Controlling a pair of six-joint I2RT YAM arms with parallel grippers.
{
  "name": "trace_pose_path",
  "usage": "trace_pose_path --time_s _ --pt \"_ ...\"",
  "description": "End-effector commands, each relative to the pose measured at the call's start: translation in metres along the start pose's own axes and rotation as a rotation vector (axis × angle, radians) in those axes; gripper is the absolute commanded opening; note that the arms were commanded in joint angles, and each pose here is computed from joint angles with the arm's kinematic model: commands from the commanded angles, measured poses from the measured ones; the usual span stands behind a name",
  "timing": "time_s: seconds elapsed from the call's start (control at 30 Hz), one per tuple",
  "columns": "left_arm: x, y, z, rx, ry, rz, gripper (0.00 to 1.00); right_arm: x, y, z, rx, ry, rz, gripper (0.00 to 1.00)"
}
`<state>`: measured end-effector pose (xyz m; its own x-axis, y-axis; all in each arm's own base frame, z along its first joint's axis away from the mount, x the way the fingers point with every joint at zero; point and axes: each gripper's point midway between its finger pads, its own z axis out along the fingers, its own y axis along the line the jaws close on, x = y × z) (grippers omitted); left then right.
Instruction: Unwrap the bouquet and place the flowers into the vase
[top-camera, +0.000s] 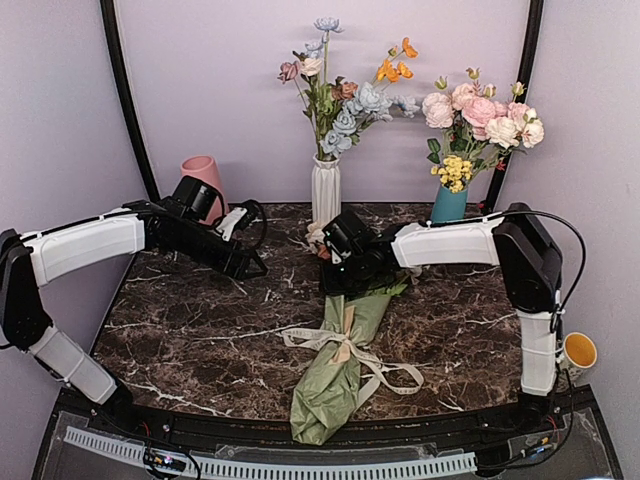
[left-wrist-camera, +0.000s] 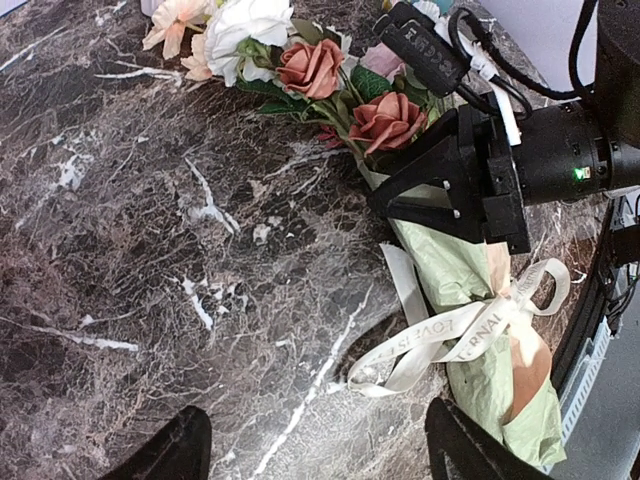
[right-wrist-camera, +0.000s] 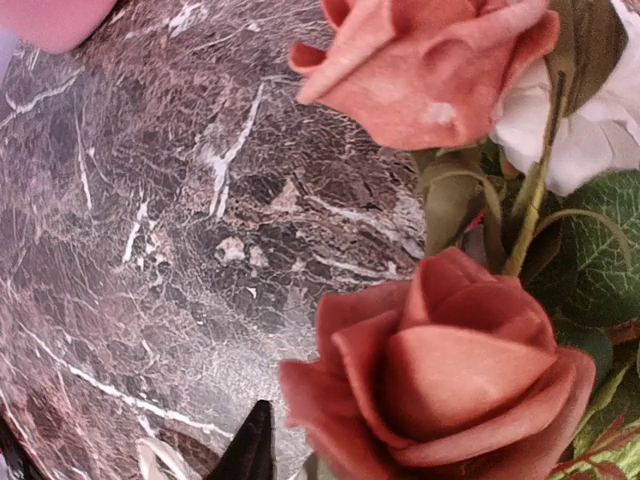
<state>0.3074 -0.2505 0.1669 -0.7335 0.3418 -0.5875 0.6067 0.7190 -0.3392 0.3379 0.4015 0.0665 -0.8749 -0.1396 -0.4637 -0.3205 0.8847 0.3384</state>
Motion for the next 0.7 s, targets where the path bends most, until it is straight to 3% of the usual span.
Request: trace_pose_path --time_s 0.0,0.17,0.3,0.47,0.67 --pt "0.002 -0.009 -0.013 0.013 0.009 0.042 0.77 -0.015 0.007 -0.037 -0.036 -0.048 -0.026 0.36" --pt "0.000 -0.007 -0.012 0.007 -0.002 0.047 0.77 -0.004 -0.002 -0.079 -0.022 -0.034 -0.043 0.71" --pt "-0.001 -0.007 -0.012 0.004 -0.006 0.058 0.77 0.027 -0.019 -0.099 -0.006 0.015 0.010 0.86" --pt "-0.001 -0.007 -0.011 0.006 0.003 0.069 0.77 0.077 -0.035 -0.097 -0.033 0.123 0.074 0.89" --pt "0.003 -0.005 -0.009 0.002 0.016 0.069 0.77 0.106 -0.032 -0.066 -0.125 0.196 0.102 0.78"
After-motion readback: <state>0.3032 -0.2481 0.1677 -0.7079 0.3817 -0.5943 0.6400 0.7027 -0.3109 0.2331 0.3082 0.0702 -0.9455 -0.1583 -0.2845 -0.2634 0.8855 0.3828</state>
